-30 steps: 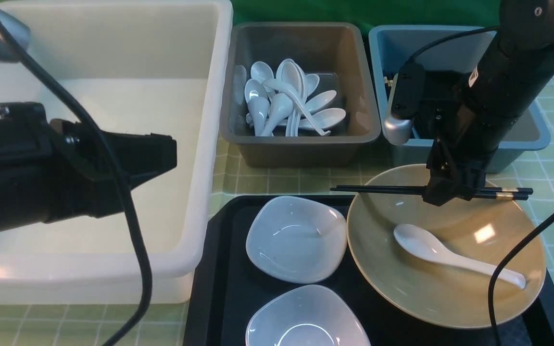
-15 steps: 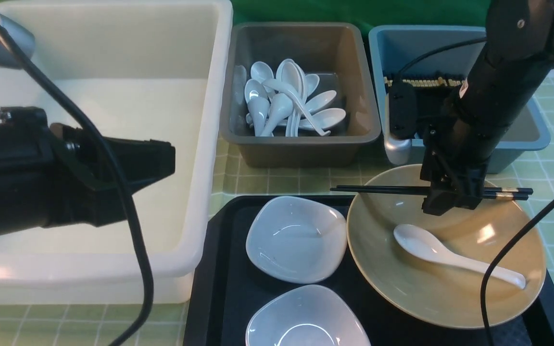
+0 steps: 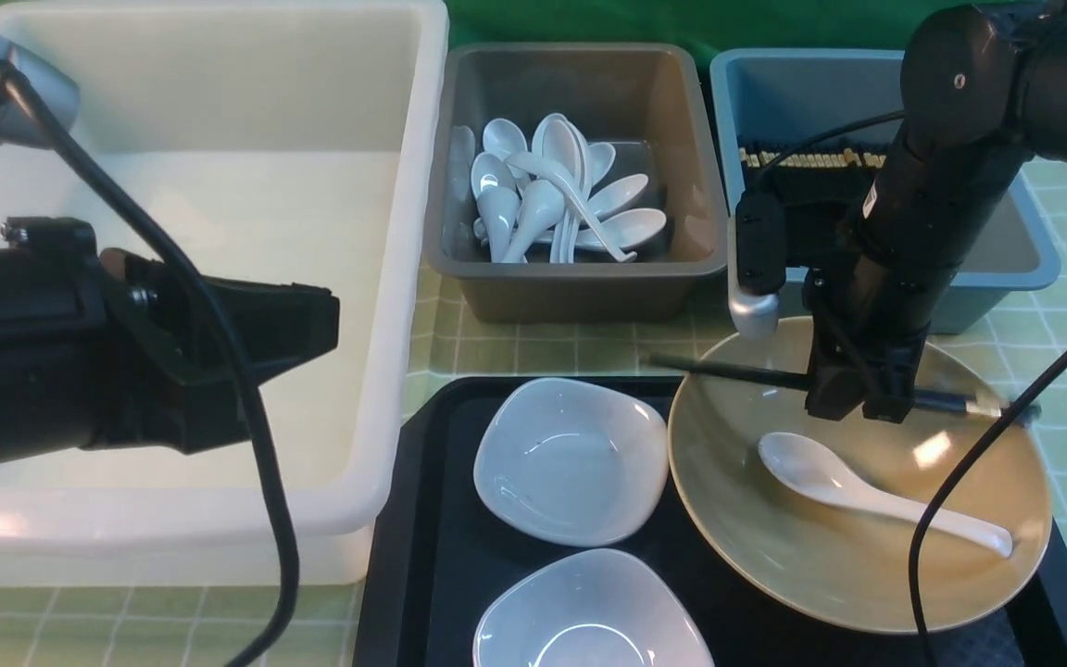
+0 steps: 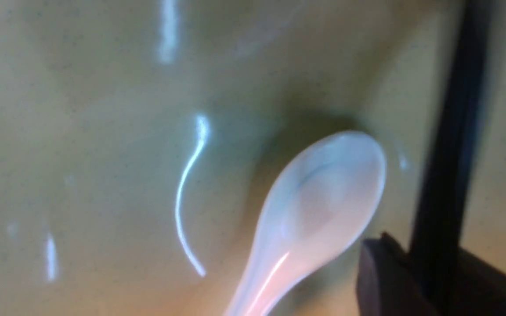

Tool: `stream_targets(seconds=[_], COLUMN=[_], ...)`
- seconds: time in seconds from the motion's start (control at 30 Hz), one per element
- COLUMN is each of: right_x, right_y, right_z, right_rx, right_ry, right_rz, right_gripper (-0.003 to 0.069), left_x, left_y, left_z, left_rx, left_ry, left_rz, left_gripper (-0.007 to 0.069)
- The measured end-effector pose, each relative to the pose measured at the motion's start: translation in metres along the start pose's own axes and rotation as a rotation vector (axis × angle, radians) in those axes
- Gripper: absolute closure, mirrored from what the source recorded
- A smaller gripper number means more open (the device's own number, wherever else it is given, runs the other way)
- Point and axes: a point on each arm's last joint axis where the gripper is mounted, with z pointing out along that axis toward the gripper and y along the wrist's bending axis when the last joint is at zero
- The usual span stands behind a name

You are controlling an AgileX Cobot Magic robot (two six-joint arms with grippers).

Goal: On green table put chopsticks spoon bowls plates into blue grey white boxes.

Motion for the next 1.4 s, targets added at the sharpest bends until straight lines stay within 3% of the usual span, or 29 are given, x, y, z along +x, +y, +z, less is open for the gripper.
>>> stream_targets(seconds=[0.33,0.53,0.67,0.8,0.83,0.9,1.1,1.17,1.27,1.3,1.37,1.4], right_x=[0.0,-0.008,0.001,0.028,0.027,0.039,0.042,0.042,0.042,0.042,0.042,0.042], right_y=[0.006,0.003,-0.015,-0.058,-0.059,-0.092,-0.137,-0.142,-0.149,-0.149,-0.148,-0.148], right_z=[-0.021,-0.075,-0.111,-0.126,-0.127,-0.114,-0.068,-0.06,-0.049,-0.049,-0.048,-0.049], right_rx=[-0.016,0.13,0.229,0.339,0.346,0.397,0.44,0.442,0.444,0.444,0.437,0.438], right_ry=[0.005,-0.092,-0.186,-0.361,-0.372,-0.511,-0.632,-0.639,-0.647,-0.647,-0.641,-0.642], right_rz=[-0.01,0.015,0.213,0.601,0.601,0.84,1.051,1.066,1.088,1.089,1.091,1.09], right_gripper=[0.054,0.054,0.054,0.054,0.054,0.054,0.0521,0.0498,0.0342,0.0342,0.0188,0.0188], left_x=[0.001,0.001,0.001,0.002,0.002,0.003,0.003,0.003,0.003,0.003,0.004,0.004], left_y=[0.0,-0.001,-0.001,-0.002,-0.002,-0.002,-0.002,-0.002,-0.002,-0.002,-0.002,-0.003], left_z=[0.0,0.0,0.0,0.0,0.0,0.0,0.0,0.0,0.0,0.0,0.0,0.0], left_rx=[0.004,0.006,0.007,0.018,0.017,0.019,0.019,0.019,0.021,0.021,0.026,0.027], left_ry=[0.006,0.009,0.011,0.026,0.026,0.029,0.03,0.03,0.033,0.034,0.041,0.042], left_rz=[0.0,0.0,0.0,0.0,0.0,0.0,-0.024,-0.031,-0.045,-0.045,-0.048,-0.048], left_gripper=[0.0626,0.0626,0.0626,0.0626,0.0626,0.0626,0.0626,0.0626,0.0626,0.0626,0.0626,0.0626])
